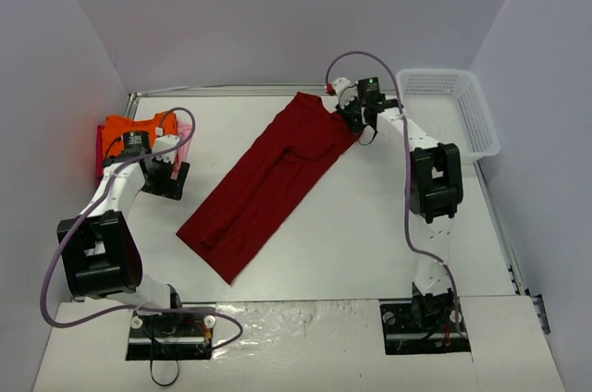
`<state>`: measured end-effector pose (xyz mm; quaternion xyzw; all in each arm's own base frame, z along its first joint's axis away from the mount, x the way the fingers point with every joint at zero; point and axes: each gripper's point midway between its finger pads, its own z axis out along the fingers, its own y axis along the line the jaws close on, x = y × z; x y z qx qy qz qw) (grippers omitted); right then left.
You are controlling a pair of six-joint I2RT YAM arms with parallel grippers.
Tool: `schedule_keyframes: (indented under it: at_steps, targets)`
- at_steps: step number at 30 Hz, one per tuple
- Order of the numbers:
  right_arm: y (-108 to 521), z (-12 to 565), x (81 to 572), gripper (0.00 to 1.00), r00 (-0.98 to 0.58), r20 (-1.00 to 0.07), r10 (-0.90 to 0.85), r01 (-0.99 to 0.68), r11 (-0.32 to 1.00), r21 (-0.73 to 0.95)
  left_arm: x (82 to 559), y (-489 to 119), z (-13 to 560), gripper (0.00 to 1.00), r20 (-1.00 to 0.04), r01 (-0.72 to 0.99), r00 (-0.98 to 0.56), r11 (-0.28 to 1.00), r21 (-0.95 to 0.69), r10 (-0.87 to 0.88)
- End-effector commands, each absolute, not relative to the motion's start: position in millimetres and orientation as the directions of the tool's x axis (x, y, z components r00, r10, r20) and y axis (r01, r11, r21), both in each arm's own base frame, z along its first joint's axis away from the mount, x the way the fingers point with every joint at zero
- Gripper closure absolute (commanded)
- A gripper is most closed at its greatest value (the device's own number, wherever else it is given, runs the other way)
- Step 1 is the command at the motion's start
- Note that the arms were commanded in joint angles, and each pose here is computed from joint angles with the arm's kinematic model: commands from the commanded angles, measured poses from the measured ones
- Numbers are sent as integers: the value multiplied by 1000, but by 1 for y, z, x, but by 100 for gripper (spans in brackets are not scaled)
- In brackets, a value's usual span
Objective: Fold and stack the t-shirts
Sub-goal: Rotate the tshirt 90 degrees
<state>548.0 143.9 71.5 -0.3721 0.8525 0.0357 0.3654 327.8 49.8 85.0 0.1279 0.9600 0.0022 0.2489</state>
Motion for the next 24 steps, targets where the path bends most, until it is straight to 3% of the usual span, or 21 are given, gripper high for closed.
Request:
schedule_keyframes:
  at_steps: [1,5,10,13,14,17,18,24]
  targets:
    - [128,149,558,100,-356,-743,-566,-544,772,-327,338,44,117,14,-566,267,-783,961,70,259]
    - [115,173,552,100,-339,-759,-556,-500,789,-355,334,40,122,14,-580,278,-771,958,63,262]
    - [110,153,514,100,-408,-712,-571,-556,774,-302,330,23,117,18,-589,349,-759,937,-6,278]
    - [101,138,481,100,-461,-656,-598,-583,761,-284,331,13,113,41,-587,391,-757,919,-55,287]
    - [95,130,463,100,-488,-627,-607,-592,758,-273,332,11,110,58,-582,396,-760,916,-62,289]
    - [77,131,437,100,-521,-591,-616,-579,763,-286,328,3,98,92,-539,424,-785,899,-111,304]
    - [70,120,424,100,-546,-567,-616,-583,766,-271,327,1,96,97,-534,437,-785,892,-116,315]
    - [33,116,392,100,-626,-558,-545,-504,828,-244,315,-16,78,98,-510,521,-770,839,-153,385]
